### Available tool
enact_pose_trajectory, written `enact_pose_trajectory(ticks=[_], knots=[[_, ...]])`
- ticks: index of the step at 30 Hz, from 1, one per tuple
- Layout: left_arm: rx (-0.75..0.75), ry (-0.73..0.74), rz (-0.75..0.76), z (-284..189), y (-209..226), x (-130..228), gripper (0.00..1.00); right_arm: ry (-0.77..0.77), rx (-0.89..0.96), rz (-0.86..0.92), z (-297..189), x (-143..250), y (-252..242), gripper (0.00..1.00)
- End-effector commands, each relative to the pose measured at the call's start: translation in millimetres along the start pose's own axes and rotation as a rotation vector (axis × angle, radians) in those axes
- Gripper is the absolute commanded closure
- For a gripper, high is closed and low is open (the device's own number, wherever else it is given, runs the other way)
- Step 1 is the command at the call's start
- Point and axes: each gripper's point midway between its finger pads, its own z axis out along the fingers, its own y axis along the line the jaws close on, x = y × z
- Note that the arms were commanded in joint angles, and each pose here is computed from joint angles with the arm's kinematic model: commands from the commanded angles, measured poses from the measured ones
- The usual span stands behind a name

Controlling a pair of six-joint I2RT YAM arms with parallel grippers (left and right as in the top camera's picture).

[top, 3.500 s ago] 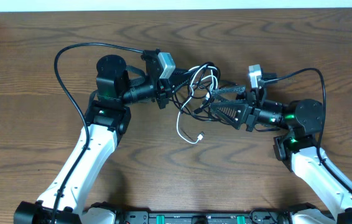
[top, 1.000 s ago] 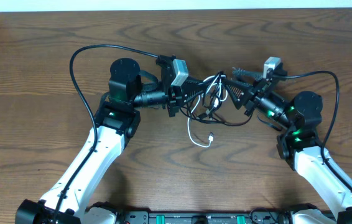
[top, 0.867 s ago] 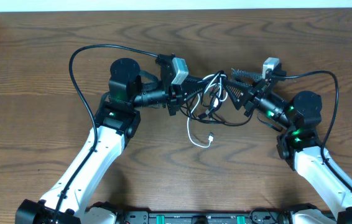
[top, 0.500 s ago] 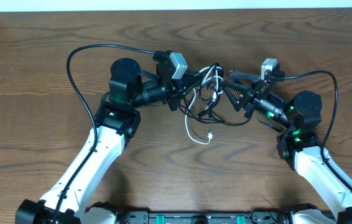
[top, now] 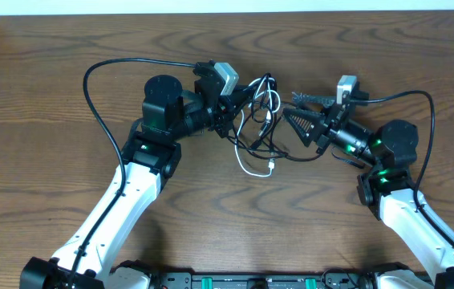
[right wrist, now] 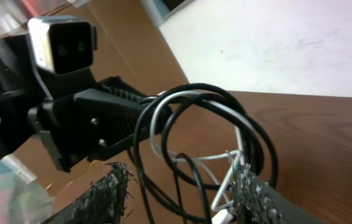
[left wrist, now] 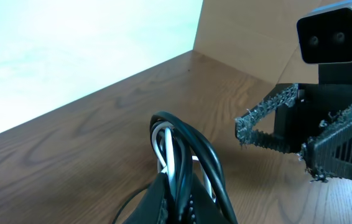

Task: Untangle cables

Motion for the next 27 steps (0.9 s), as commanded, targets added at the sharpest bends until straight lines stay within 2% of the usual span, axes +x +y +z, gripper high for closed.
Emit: enact_pose_trajectory(ticks=[1,4,8,19,21,27], knots=[[0.039,-0.018,0.010,0.5,-8.0,-10.4,0.92,0.024,-0.060,0.014,2.5,2.5,14.1,0.48],[0.074,-0.018,0.012,0.1,-14.0,-10.5,0.92,0.030,-0.069,0.014,4.5,4.5,17.3,0.48],[0.075,-0.020,0.013,-0.3,-13.6,-11.0,0.92,0.007,-0.027,0.019,3.3,0.3,8.5,0.51],[0.076,-0.025,0.018,-1.6,-14.7,-13.1,0.92,-0.074,0.262,0.114,-7.3,-4.3,-49.5,0.50],[0.120,-0.029,0.055,-2.7,-22.5,-13.9,0.92,-0.084,0.279,0.113,-8.3,-6.1,-52.3,0.49],[0.413,-0.082,0.237,-16.8,-72.3,-19.1,0.92,-0.121,0.318,0.082,-10.9,-13.6,-58.3,0.43]])
